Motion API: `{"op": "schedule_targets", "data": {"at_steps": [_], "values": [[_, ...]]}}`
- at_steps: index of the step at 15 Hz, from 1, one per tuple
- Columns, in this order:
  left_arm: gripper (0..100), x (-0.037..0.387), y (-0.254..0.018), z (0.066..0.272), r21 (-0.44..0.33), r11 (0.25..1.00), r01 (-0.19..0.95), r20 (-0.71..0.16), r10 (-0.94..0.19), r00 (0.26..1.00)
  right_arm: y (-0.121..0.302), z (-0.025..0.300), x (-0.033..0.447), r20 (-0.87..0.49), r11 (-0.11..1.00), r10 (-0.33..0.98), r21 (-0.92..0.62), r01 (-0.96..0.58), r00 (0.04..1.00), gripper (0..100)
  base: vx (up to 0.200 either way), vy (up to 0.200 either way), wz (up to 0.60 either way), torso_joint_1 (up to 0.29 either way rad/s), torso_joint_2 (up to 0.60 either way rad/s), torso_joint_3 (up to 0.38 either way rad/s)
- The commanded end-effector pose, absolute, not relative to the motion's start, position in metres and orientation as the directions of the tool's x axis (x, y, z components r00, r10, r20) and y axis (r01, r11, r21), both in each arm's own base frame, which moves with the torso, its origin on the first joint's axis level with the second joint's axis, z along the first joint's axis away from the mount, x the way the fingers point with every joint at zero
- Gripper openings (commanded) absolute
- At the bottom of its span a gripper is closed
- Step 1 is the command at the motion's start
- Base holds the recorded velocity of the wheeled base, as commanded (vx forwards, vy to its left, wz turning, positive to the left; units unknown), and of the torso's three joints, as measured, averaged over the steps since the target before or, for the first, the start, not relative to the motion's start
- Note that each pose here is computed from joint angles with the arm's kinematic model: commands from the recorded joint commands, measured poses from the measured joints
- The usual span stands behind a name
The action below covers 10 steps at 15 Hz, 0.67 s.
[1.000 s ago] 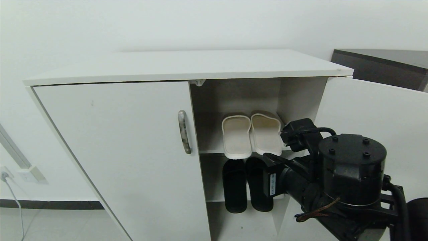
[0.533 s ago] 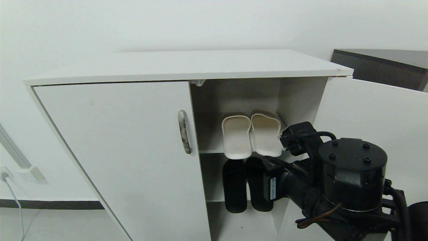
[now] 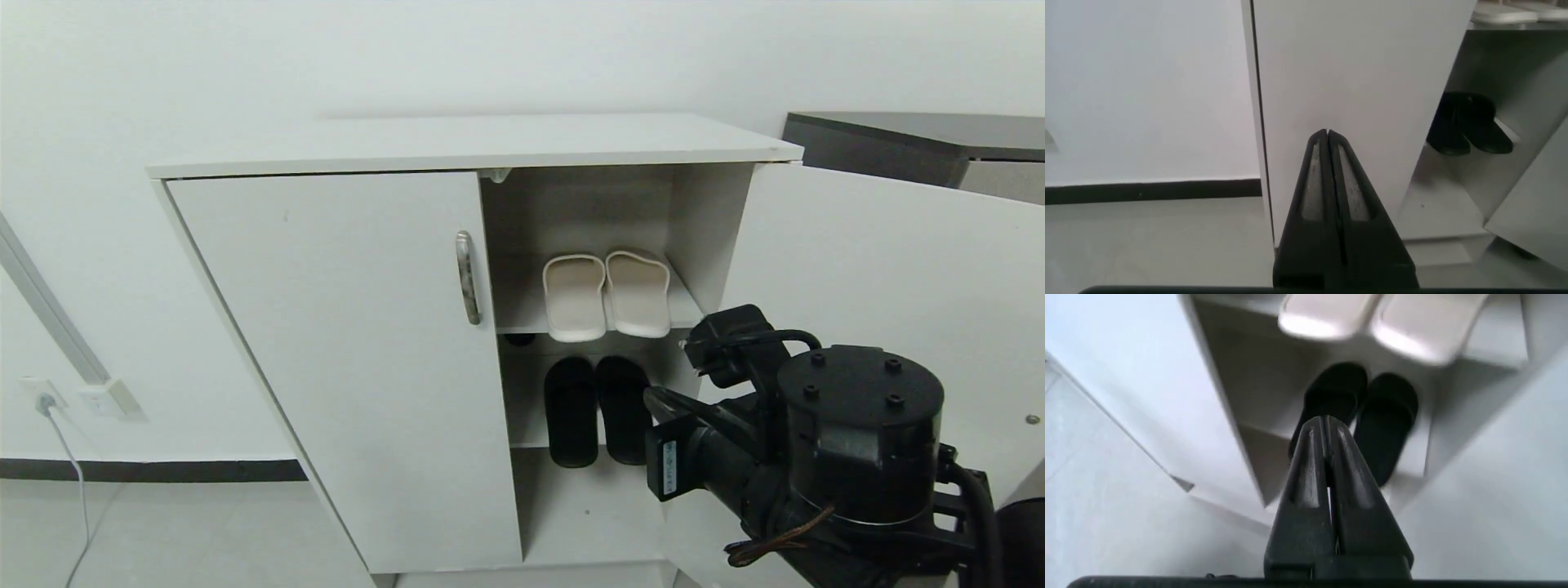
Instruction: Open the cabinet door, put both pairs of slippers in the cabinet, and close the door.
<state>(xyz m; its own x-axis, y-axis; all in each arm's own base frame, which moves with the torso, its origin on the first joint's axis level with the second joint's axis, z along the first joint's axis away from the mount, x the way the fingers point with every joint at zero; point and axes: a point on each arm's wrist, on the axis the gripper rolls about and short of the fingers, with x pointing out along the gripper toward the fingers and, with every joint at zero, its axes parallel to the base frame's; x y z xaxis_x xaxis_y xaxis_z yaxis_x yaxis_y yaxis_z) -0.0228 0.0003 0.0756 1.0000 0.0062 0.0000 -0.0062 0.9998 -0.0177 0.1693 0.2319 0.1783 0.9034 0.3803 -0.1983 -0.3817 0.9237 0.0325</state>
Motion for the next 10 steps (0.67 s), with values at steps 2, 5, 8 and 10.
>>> {"op": "schedule_targets", "data": {"at_steps": [2,5,8,10], "values": [[0,-0.0228,0.0003,0.0755,-0.018,1.0,-0.006,0.0,0.006,1.0,0.2324,0.1762,0.1694,-0.204,0.924,0.38,0.031,-0.382,0.902,0,-0.2,0.0,0.0,0.002,0.0,0.005],[0,-0.0227,0.0003,0.0757,-0.018,1.0,-0.006,0.0,0.006,1.0,0.2318,0.1752,0.1695,-0.207,0.924,0.38,0.029,-0.382,0.902,0,-0.2,0.0,0.0,0.002,0.0,0.001],[0,-0.0228,0.0003,0.0755,-0.018,1.0,-0.006,0.0,0.006,1.0,0.2294,0.1726,0.1723,-0.201,0.914,0.403,0.043,-0.403,0.893,0,-0.2,0.0,0.0,0.002,0.0,0.001],[0,-0.0228,0.0003,0.0761,-0.018,1.0,-0.006,0.002,0.006,1.0,0.2292,0.1709,0.1721,-0.206,0.915,0.402,0.038,-0.403,0.892,0,0.0,0.0,0.0,0.0,0.0,0.0]]}}
